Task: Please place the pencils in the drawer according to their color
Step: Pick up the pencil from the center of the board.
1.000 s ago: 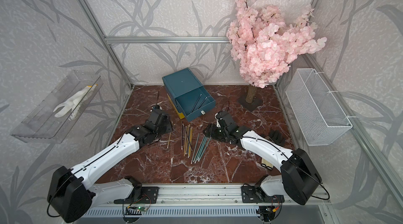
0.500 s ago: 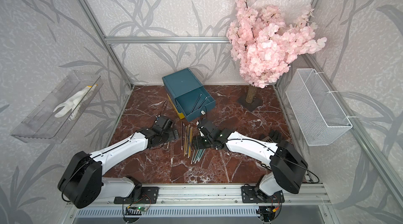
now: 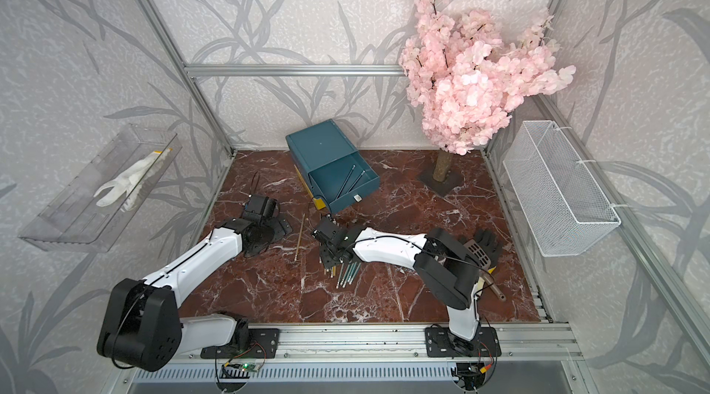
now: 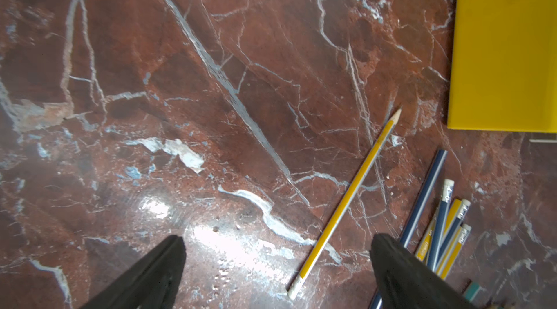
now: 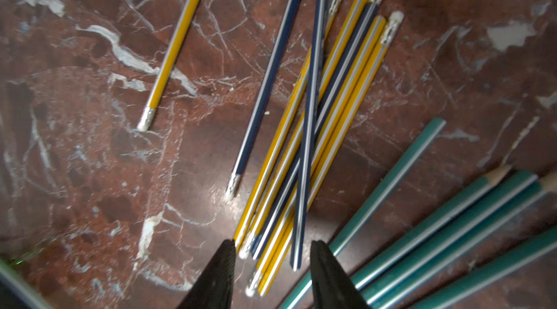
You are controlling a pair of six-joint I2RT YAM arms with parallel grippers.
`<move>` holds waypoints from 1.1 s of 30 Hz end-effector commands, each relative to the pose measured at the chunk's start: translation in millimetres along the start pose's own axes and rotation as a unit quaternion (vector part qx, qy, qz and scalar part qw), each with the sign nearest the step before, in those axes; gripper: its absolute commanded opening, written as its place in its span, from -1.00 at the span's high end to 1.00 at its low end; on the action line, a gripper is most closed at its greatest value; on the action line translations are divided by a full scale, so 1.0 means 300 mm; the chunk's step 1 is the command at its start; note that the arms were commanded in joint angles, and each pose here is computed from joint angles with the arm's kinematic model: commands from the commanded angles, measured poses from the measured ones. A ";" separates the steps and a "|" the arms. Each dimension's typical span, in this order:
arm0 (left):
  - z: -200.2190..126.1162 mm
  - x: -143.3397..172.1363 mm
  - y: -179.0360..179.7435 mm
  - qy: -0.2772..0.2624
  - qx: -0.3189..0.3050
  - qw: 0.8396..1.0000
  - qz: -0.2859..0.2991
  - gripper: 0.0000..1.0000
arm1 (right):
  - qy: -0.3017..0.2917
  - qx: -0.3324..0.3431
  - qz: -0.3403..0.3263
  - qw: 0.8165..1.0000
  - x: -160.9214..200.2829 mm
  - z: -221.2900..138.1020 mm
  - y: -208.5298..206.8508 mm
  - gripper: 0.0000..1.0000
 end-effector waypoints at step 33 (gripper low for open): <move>0.036 0.008 -0.005 0.045 0.032 0.998 0.000 -1.00 | 0.060 0.032 0.000 0.998 -0.016 0.093 -0.030 1.00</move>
Point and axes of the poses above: each gripper's point midway between its finger pads, its own z axis out along the fingers, its own y axis along the line the jaws close on, x = y × z, the point moved 10 cm from there along -z, back along the fingers
